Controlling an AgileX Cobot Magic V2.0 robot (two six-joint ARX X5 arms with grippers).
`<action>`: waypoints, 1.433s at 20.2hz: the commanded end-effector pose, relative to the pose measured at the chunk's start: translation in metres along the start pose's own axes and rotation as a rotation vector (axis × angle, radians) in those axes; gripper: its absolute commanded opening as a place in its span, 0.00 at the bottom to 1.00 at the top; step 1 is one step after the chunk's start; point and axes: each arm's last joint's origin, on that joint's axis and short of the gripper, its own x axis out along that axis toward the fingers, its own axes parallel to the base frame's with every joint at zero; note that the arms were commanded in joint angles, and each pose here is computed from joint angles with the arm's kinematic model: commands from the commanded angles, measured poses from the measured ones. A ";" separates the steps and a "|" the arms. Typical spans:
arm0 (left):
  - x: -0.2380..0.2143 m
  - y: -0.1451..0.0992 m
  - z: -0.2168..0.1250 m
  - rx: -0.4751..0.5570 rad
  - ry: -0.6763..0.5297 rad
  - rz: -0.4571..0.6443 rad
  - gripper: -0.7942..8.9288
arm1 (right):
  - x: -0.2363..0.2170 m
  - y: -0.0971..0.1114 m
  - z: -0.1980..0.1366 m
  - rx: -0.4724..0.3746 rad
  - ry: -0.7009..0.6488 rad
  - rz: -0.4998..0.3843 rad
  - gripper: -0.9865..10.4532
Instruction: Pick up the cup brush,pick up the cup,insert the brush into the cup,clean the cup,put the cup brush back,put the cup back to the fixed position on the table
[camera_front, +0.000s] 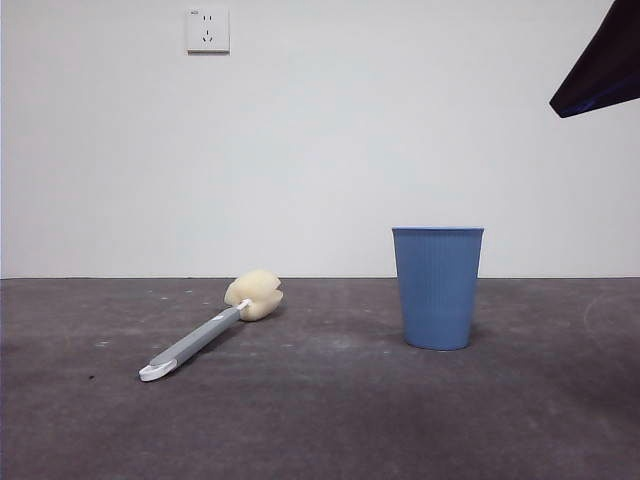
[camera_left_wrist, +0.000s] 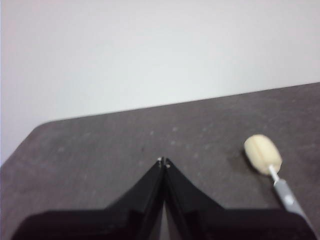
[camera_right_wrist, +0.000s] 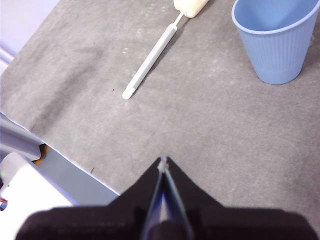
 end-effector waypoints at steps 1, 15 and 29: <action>-0.003 0.000 -0.024 -0.027 0.001 0.026 0.08 | -0.001 0.001 0.001 0.005 -0.009 0.001 0.09; -0.009 -0.003 -0.076 -0.144 0.195 0.036 0.08 | -0.001 0.001 0.001 0.005 -0.009 0.000 0.09; -0.009 -0.003 -0.076 -0.144 0.195 0.035 0.08 | -0.010 -0.008 0.004 -0.180 -0.099 -0.208 0.09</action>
